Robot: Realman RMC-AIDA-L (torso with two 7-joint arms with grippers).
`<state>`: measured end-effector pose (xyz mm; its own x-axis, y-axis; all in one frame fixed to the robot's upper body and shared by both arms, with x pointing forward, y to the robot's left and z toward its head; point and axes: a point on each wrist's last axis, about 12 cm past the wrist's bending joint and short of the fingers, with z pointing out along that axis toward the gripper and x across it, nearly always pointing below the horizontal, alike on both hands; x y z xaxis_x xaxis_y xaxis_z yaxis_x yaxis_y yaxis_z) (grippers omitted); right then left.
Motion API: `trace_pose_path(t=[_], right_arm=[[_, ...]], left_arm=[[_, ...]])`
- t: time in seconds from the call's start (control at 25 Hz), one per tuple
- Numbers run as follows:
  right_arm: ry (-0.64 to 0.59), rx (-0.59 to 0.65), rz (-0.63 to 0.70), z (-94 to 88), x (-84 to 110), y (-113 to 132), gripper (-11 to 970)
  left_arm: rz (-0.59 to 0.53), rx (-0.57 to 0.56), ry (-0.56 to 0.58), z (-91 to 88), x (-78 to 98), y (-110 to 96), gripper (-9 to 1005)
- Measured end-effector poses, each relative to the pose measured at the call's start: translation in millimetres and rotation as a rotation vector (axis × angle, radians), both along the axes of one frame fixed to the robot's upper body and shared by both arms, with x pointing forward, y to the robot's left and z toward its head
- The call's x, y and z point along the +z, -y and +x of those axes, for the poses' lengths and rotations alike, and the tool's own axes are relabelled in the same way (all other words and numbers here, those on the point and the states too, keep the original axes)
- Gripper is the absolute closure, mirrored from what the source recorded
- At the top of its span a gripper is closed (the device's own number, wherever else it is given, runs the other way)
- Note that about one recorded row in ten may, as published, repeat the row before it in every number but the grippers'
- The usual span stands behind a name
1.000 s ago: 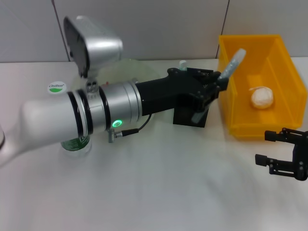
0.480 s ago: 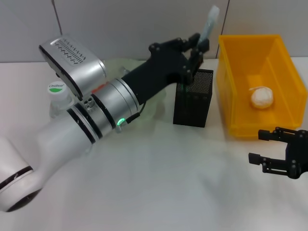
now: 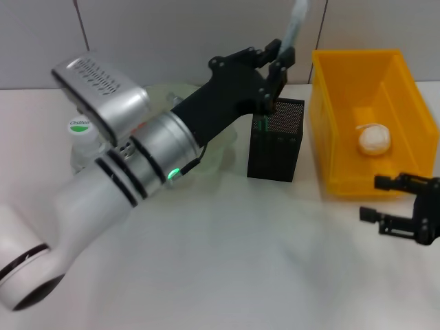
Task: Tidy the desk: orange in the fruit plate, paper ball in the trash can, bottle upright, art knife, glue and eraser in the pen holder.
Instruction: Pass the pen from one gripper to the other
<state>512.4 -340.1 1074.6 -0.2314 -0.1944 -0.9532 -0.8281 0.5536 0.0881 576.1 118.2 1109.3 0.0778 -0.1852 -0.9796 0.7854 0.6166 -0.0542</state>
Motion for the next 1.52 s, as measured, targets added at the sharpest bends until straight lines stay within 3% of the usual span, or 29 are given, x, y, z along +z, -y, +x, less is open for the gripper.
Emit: trace_pose_path(t=[0.28, 0.56, 0.72, 1.12, 1.52], right_arm=[[0.107, -0.032, 0.201, -12.6, 24.5, 14.0, 219], [0.136, 0.064, 0.36, -20.0, 48.4, 14.4, 219], [0.116, 0.143, 0.432, -10.9, 62.1, 3.3, 219], [0.119, 0.283, 0.424, 16.9, 80.2, -27.6, 219], [0.092, 0.402, 0.39, 34.2, 87.4, -61.2, 219]], left_arm=[[-0.1, 0.014, 0.032, -32.9, -14.7, -28.8, 818], [-0.099, -0.044, 0.033, -58.4, -32.8, -39.3, 818], [-0.081, -0.089, 0.03, -69.1, -40.7, -41.5, 818], [-0.065, -0.21, 0.076, -83.2, -40.5, -38.2, 818], [-0.08, -0.233, 0.09, -86.2, -38.5, -38.0, 818]])
